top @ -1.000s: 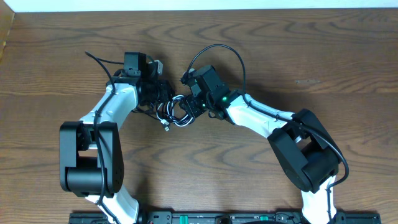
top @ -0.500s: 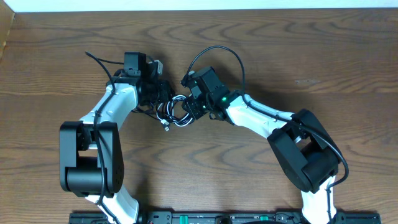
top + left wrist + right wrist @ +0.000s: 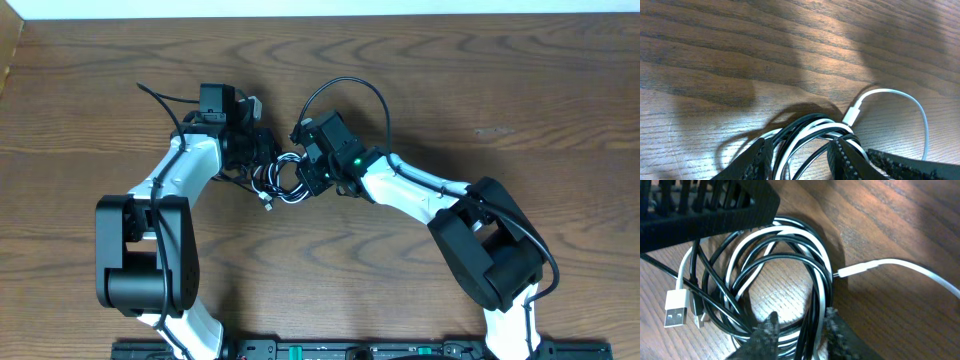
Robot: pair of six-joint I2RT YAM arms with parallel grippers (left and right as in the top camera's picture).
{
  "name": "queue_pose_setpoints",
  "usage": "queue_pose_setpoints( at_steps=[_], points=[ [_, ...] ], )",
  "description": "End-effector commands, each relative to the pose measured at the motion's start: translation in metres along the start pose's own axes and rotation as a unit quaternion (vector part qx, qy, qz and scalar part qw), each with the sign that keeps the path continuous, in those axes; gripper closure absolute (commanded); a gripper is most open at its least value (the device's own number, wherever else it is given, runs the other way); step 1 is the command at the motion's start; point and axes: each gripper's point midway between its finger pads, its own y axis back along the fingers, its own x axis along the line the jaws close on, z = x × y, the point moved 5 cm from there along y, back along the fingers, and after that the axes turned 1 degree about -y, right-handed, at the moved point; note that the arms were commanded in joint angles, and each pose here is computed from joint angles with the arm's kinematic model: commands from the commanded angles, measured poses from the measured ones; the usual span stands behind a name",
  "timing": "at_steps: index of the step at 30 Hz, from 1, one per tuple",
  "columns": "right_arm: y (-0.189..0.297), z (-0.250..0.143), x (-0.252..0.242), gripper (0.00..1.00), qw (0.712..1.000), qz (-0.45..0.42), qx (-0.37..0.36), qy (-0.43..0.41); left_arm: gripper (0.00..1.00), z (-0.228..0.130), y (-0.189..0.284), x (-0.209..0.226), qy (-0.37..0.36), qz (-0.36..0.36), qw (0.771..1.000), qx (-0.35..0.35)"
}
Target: Untangle cables
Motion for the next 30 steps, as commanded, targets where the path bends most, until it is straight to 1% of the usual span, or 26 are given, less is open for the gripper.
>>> queue_pose_setpoints(
  at_steps=[1,5,7,13,19,26,30],
  points=[
    [-0.004,-0.006,0.002,0.80,1.000,-0.001,0.010,0.003,0.60,0.009,0.008,-0.008,-0.010,-0.010,1.000,-0.015],
    [-0.004,-0.007,0.002,0.95,1.000,-0.002,0.013,0.003,0.60,0.008,0.008,-0.008,-0.010,-0.010,1.000,-0.015],
    [-0.004,-0.007,0.001,0.99,1.000,-0.006,0.011,0.003,0.60,0.008,0.007,-0.008,-0.010,-0.010,1.000,-0.014],
    [-0.004,-0.003,-0.005,0.99,1.000,-0.029,0.001,0.004,0.60,0.003,0.005,-0.005,-0.007,-0.008,1.000,-0.007],
    [-0.004,-0.003,-0.005,0.99,1.000,-0.030,0.001,0.005,0.60,-0.006,0.002,0.004,0.002,0.023,1.000,0.006],
    [-0.004,-0.002,-0.006,0.99,0.999,-0.035,-0.002,0.005,0.61,-0.020,0.003,0.008,0.014,0.033,0.999,0.039],
    [-0.004,-0.002,-0.006,0.99,0.999,-0.035,-0.004,0.005,0.61,-0.026,-0.002,0.017,0.020,0.062,0.996,0.053]
  ],
)
